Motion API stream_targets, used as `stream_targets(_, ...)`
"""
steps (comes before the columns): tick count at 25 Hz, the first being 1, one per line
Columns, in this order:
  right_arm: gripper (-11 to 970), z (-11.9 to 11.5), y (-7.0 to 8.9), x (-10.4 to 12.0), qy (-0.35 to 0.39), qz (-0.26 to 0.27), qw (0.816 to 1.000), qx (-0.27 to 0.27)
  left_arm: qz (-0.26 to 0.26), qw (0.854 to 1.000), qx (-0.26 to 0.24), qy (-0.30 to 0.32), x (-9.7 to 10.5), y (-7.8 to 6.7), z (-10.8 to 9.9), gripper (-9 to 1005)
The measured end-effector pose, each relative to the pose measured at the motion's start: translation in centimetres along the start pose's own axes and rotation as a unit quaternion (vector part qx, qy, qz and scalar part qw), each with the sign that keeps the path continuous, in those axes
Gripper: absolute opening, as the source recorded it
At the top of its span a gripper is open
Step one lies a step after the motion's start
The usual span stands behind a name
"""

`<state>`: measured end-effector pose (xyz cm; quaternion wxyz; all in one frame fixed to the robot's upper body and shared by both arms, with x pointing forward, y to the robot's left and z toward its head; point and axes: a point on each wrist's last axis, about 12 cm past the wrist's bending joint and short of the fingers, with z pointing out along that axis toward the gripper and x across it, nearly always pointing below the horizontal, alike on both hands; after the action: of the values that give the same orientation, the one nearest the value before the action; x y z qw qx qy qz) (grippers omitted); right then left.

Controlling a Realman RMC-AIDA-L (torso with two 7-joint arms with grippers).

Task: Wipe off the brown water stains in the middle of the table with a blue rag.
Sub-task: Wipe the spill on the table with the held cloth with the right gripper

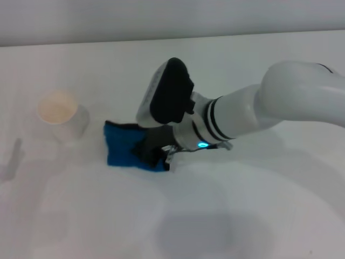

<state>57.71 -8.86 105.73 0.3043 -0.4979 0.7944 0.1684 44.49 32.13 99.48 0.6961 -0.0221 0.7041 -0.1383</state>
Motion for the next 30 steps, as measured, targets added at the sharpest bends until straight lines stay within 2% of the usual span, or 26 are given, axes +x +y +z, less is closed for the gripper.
stream_targets(8, 62, -0.4, -2.3, 1.2, -0.009, 0.048, 0.998, 0.044, -0.009, 1.000, 0.000, 0.000, 0.0, 0.0, 0.0, 888)
stream_targets(11, 63, -0.8, -3.8, 2.1, -0.008, 0.076, 0.995, 0.067, -0.009, 1.000, 0.000, 0.000, 0.0, 0.0, 0.0, 888)
stream_targets(18, 63, -1.8, -5.7, 3.3, -0.001, 0.115, 0.990, 0.084, -0.007, 1.000, -0.003, 0.001, 0.0, 0.2, -0.1, 888)
stream_targets(24, 63, -3.2, -6.6, 4.2, 0.011, 0.121, 0.991, 0.058, -0.007, 1.000, -0.003, 0.001, -0.1, 0.3, -0.2, 887)
stream_targets(30, 63, -4.7, -6.0, 4.5, 0.009, 0.080, 0.996, -0.025, -0.007, 1.000, -0.004, 0.000, -0.1, 0.3, -0.1, 888)
